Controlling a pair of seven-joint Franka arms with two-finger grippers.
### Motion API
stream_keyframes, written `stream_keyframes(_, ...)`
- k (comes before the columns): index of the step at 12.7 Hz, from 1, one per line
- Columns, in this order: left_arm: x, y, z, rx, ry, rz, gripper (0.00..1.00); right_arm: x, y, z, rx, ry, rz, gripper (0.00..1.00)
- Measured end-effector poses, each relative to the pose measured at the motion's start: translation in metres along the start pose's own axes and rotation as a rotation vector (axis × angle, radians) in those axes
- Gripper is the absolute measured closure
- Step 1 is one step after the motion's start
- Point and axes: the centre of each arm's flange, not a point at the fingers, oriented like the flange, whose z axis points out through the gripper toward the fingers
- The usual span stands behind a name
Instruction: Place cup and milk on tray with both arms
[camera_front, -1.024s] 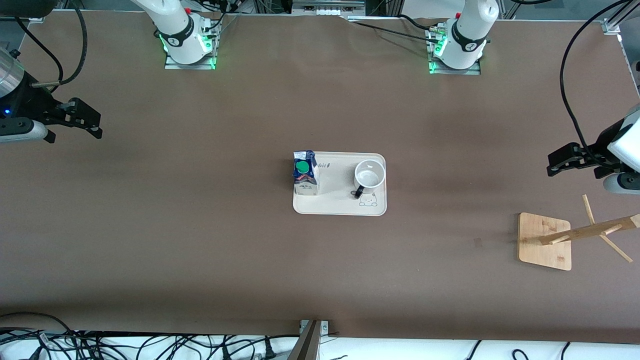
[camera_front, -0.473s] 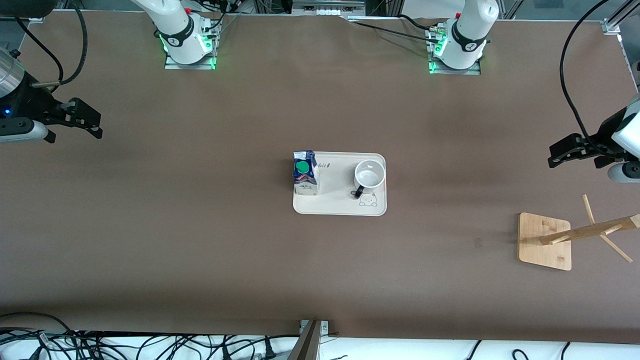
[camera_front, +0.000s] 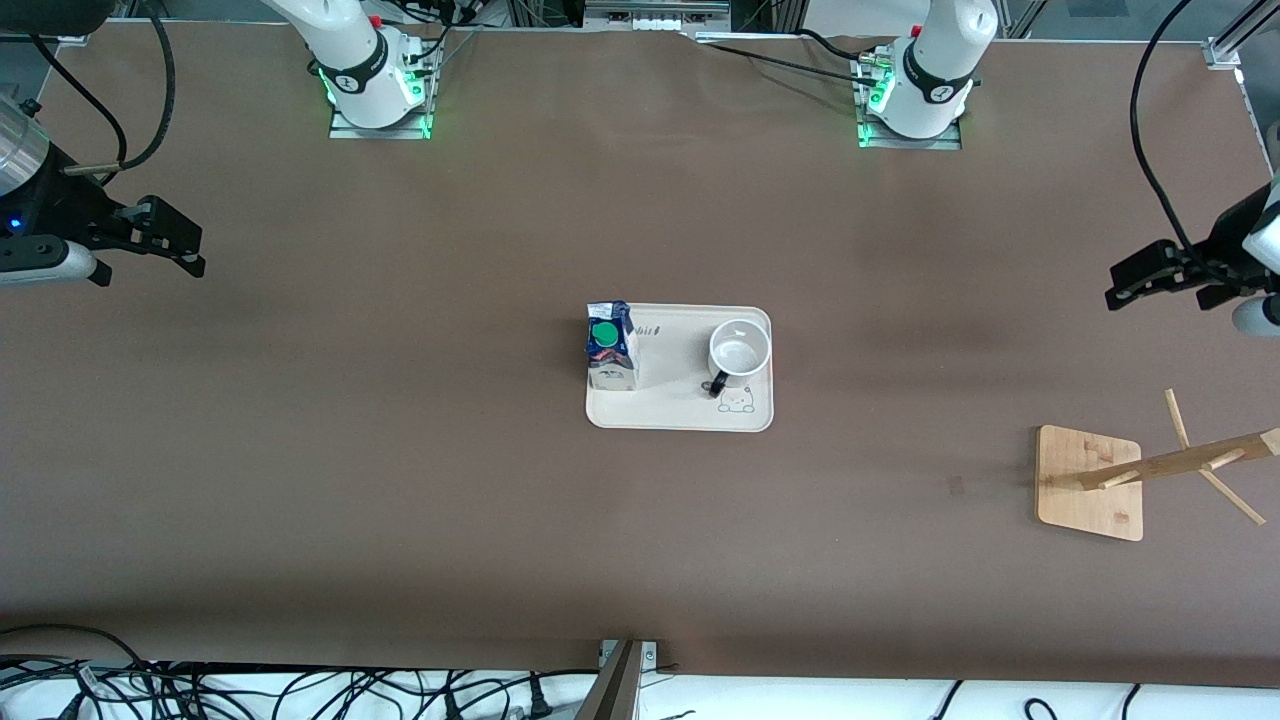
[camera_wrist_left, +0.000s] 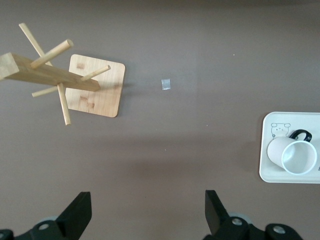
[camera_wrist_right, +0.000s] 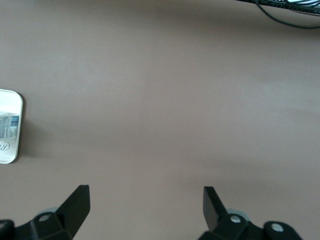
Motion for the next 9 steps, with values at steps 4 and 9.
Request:
stream_keyframes(4,-0.0009,-0.0039,0.0033,0.0,-0.011,-0.009,0.0,0.0,0.0,0.0,0.0,0.0,0.0,0.0)
stream_keyframes(9,-0.0008,-0.0091,0.0039,-0.001,-0.012,-0.018,0.0,0.0,0.0,0.0001,0.0,0.0,0.0,0.0)
